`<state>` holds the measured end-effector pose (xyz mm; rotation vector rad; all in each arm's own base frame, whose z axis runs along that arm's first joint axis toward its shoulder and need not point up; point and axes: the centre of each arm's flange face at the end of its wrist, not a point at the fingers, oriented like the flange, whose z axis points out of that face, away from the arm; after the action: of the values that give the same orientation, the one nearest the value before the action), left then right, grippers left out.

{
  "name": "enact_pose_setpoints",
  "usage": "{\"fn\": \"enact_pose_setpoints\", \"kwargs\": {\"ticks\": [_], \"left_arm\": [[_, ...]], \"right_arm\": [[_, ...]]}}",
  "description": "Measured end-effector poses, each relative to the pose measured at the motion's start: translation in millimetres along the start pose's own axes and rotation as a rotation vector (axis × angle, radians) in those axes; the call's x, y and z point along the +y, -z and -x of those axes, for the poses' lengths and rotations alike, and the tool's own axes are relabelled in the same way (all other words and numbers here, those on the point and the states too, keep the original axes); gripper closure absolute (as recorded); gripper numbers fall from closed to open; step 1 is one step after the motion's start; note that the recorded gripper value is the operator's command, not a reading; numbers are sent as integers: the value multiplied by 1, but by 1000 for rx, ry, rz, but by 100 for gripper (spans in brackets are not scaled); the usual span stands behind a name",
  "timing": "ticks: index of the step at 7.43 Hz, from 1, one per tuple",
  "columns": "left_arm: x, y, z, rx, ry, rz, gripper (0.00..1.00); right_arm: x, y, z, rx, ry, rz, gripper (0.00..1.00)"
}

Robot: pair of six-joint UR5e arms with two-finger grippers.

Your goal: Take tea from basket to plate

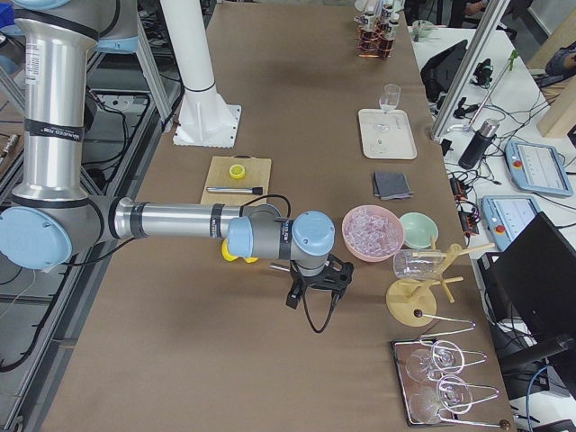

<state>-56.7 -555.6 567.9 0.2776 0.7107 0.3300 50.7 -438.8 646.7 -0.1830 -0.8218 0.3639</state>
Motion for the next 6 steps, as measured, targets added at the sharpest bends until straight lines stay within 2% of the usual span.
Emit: {"fn": "enact_pose_setpoints", "kwargs": {"ticks": [2,4,6], "left_arm": [[-26,4,2,-40,-258,7,3],[-65,18,7,-53,-491,14,3],[-113,45,1,-118,-708,42,3]], "right_arm": [[0,0,3,5,8,-3,0],[2,0,7,13,24,-5,0],[1,1,7,50,132,-19,0]]}}
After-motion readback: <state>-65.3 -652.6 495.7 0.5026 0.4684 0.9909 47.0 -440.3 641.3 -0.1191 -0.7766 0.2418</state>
